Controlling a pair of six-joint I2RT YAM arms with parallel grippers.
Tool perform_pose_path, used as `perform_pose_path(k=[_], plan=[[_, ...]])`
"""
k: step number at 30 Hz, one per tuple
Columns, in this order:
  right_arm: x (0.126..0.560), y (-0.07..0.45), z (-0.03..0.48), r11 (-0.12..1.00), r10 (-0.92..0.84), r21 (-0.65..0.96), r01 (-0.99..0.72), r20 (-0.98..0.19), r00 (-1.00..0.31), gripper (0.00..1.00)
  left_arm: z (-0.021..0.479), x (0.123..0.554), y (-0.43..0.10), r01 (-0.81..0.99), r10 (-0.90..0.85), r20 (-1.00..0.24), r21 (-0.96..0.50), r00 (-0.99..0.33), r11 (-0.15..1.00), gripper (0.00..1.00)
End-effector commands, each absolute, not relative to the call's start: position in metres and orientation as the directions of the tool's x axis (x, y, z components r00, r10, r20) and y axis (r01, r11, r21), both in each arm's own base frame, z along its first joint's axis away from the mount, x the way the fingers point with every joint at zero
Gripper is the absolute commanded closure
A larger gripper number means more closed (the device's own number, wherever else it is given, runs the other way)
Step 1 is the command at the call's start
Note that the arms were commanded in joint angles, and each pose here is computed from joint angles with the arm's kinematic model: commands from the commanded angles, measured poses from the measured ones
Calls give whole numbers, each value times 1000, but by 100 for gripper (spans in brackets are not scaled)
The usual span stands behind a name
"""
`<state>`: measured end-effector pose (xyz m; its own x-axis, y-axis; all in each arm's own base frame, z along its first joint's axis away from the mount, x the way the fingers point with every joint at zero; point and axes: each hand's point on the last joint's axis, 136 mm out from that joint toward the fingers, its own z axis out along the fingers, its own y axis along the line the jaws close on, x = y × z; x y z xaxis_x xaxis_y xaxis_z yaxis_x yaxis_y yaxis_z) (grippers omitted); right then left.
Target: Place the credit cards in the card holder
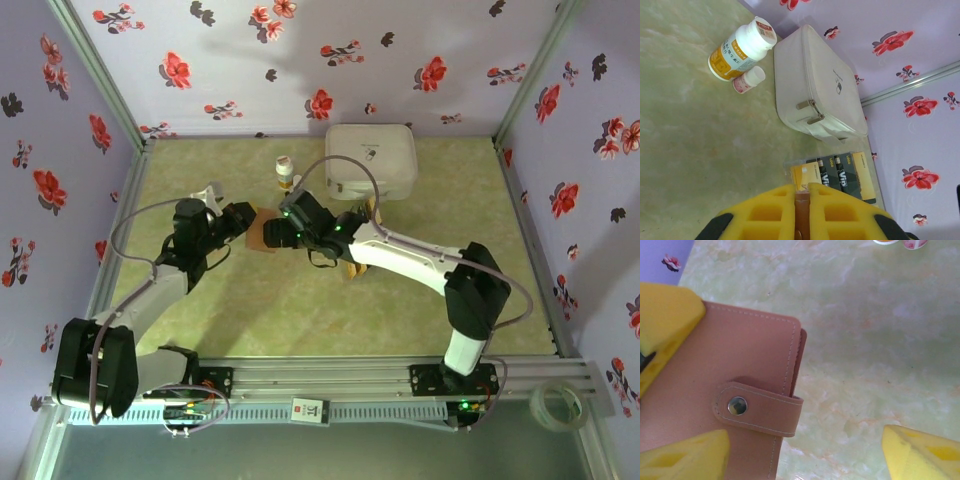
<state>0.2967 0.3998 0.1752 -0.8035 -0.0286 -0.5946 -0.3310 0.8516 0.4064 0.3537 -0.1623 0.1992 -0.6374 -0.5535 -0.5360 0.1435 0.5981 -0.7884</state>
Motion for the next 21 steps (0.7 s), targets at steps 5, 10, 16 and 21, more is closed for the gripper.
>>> perform_pose_path(k=[5, 10, 16, 21], plan=[[304, 414, 188, 846, -21, 404, -348, -626, -780, 21, 207, 352, -162, 175, -549, -570, -774, -612, 608, 100], [311, 418, 182, 857, -14, 393, -333, -629, -778, 21, 208, 352, -162, 177, -549, -571, -774, -610, 607, 100], [318, 414, 164, 882, -17, 361, -302, -616, -787, 24, 210, 353, -162, 182, -552, -572, -776, -607, 605, 100], [319, 390, 150, 919, -19, 299, -256, -615, -788, 30, 207, 352, -163, 178, -550, -572, -774, -609, 608, 100]])
